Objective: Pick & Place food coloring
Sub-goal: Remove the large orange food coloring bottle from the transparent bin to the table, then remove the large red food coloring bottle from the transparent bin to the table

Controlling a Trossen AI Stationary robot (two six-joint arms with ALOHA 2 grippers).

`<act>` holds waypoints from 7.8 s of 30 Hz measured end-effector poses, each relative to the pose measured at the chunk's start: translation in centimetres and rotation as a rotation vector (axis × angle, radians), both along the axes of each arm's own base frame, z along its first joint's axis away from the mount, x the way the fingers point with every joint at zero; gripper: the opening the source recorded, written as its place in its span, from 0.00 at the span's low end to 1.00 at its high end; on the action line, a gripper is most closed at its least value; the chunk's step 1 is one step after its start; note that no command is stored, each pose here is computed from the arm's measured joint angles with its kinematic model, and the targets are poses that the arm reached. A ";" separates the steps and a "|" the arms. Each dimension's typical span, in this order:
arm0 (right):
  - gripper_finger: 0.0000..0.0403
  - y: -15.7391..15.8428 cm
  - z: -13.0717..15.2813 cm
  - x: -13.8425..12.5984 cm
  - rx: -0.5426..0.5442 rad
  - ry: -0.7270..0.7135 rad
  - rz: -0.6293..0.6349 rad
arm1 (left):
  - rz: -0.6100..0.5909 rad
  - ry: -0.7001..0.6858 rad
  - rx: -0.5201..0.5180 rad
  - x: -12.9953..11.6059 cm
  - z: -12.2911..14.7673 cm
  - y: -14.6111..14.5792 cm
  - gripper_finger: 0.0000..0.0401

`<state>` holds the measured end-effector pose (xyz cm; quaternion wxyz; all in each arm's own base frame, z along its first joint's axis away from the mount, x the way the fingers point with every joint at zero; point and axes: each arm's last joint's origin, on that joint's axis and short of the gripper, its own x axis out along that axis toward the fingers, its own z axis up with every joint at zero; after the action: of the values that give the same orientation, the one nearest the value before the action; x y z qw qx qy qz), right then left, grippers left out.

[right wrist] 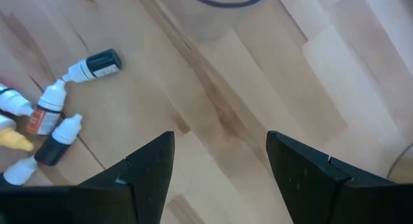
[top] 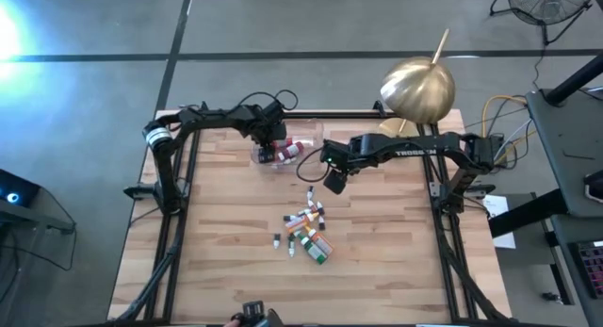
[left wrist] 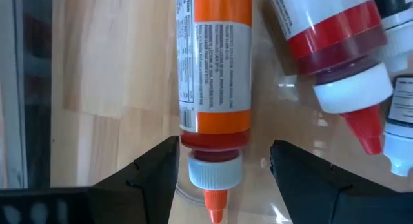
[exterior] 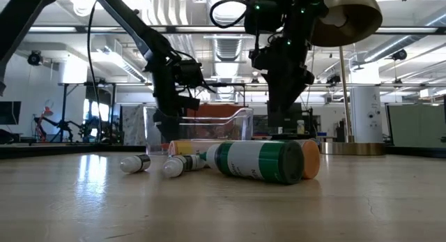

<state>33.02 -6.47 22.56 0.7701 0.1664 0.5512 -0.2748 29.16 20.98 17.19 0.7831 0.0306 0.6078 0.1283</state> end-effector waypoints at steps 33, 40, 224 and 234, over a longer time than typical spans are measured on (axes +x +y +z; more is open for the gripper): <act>0.59 -0.7 0.1 0.1 -0.020 -0.024 -0.026 | 0.102 -0.056 0.066 0.4 11.3 -0.9 0.23; 0.59 -0.8 0.1 0.1 -0.022 -0.020 -0.014 | 0.389 0.004 -0.070 -2.1 16.9 -2.6 0.23; 0.54 -1.4 -0.6 -5.3 -0.059 -0.209 -0.225 | 0.039 0.044 -0.107 6.2 0.1 -1.9 0.38; 0.54 -1.5 -0.5 -5.3 -0.087 -0.218 -0.236 | 0.049 0.036 -0.100 6.1 0.5 -2.0 0.21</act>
<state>27.77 -8.02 22.04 0.7942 0.2253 0.4287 -0.3671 35.23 19.02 17.65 0.7690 -0.0211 0.6281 0.1165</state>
